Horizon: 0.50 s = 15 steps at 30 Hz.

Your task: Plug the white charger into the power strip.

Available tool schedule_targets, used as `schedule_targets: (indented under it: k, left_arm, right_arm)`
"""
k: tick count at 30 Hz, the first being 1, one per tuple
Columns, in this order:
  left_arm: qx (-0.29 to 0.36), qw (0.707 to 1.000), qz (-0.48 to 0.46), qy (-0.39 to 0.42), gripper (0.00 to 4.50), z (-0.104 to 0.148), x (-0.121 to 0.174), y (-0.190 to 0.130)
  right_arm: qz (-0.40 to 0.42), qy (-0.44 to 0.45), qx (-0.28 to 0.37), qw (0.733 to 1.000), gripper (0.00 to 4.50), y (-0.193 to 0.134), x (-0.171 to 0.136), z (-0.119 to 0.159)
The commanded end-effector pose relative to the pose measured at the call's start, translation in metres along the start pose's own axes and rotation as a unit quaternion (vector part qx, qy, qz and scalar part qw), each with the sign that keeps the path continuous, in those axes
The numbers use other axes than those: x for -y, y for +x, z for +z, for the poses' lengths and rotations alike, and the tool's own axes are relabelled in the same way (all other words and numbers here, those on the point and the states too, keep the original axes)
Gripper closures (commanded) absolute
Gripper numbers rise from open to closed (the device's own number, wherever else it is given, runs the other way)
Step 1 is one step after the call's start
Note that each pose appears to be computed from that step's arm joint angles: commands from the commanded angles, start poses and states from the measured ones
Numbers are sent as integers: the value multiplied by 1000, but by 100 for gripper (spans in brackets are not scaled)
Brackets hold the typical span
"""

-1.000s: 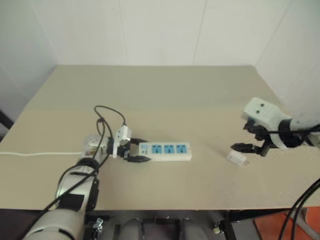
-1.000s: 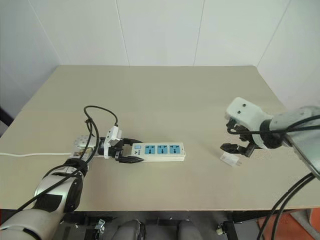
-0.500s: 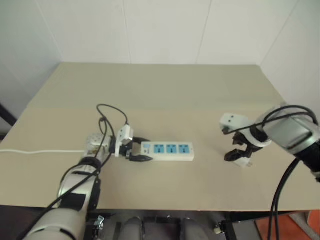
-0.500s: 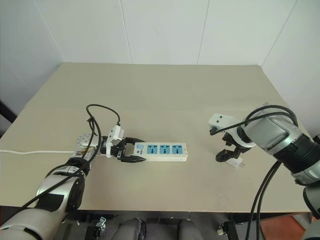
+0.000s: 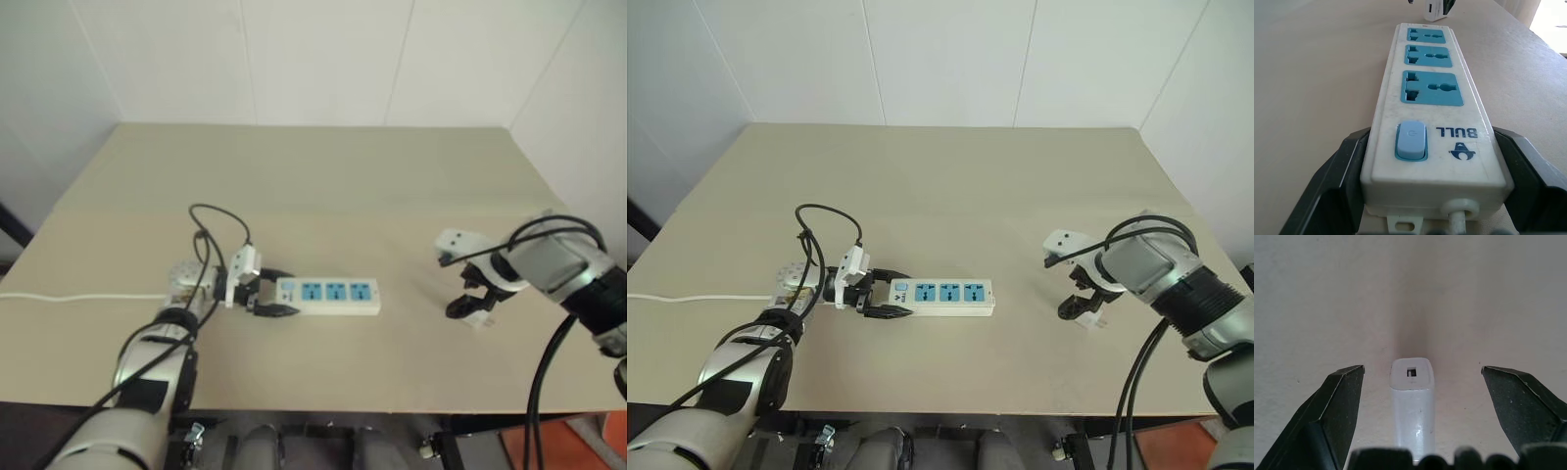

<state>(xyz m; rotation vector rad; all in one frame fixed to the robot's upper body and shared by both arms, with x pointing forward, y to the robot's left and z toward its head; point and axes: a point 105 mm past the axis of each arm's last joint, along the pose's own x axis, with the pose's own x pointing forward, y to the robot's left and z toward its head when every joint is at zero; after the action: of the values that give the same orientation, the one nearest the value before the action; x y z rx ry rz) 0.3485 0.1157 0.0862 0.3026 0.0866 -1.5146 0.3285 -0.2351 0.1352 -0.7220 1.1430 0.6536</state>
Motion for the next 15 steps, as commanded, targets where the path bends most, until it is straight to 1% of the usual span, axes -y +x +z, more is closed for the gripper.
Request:
schedule_targets:
  k: [1,9,12,15]
  left_arm:
    - [-30,999,-19,-17,119,-17,11,6]
    - [-30,999,-20,-17,119,-18,12,7]
    - [-33,999,-20,-15,119,-19,12,7]
    - [-33,999,-20,-14,119,-19,12,8]
  right_arm:
    - [-9,0,8,1000,0,-4,4,0]
    - [-1,12,9,1000,0,1,3,-2]
    - [1,11,6,1000,58,3,2,-3]
    - [4,12,4,1000,158,5,2,-5]
